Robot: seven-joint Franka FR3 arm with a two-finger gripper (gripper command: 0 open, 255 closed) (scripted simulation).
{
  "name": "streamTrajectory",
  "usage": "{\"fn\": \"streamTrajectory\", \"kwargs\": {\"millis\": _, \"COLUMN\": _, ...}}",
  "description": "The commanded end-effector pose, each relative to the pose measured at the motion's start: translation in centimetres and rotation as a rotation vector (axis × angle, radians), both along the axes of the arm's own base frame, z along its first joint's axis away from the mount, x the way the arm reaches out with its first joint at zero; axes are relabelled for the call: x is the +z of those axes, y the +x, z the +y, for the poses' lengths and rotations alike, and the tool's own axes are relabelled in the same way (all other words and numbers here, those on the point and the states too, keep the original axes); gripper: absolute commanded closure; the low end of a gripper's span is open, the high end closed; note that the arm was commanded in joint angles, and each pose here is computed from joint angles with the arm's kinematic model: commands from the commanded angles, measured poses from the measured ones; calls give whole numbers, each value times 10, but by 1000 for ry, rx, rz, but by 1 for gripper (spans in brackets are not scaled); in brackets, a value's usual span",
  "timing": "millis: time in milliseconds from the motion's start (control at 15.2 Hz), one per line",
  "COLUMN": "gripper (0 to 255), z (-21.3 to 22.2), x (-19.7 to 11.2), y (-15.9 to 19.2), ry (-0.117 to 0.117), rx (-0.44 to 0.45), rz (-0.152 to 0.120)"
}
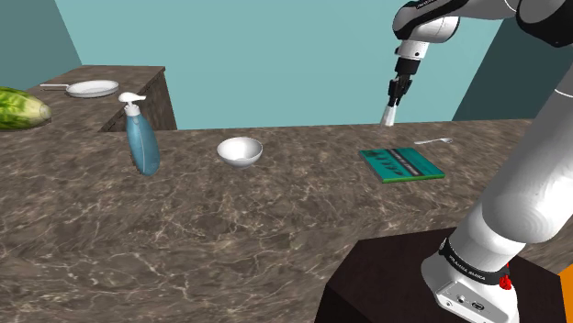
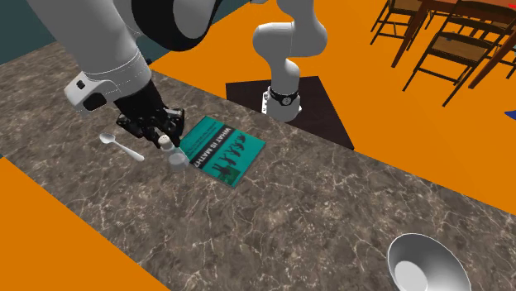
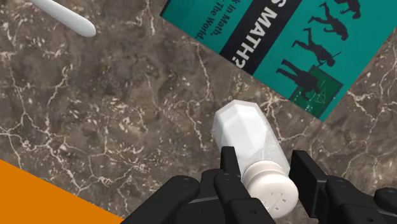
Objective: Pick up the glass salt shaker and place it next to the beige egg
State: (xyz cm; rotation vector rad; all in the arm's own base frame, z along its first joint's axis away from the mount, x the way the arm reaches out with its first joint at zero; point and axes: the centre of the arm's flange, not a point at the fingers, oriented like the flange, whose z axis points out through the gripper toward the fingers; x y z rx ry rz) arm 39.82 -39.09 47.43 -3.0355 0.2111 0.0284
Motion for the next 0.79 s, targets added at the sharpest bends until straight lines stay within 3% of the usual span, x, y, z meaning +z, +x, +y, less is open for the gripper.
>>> {"fn": "streamTrajectory", "kwargs": {"millis": 0, "gripper": 255, "z": -2, "x": 11, "y": -1, "ry": 0, "rx": 0, "rz": 0}}
{"fn": "streamTrajectory", "kwargs": {"millis": 726, "gripper": 255, "z": -2, "x": 69, "y": -1, "ry": 0, "rx": 0, "rz": 0}}
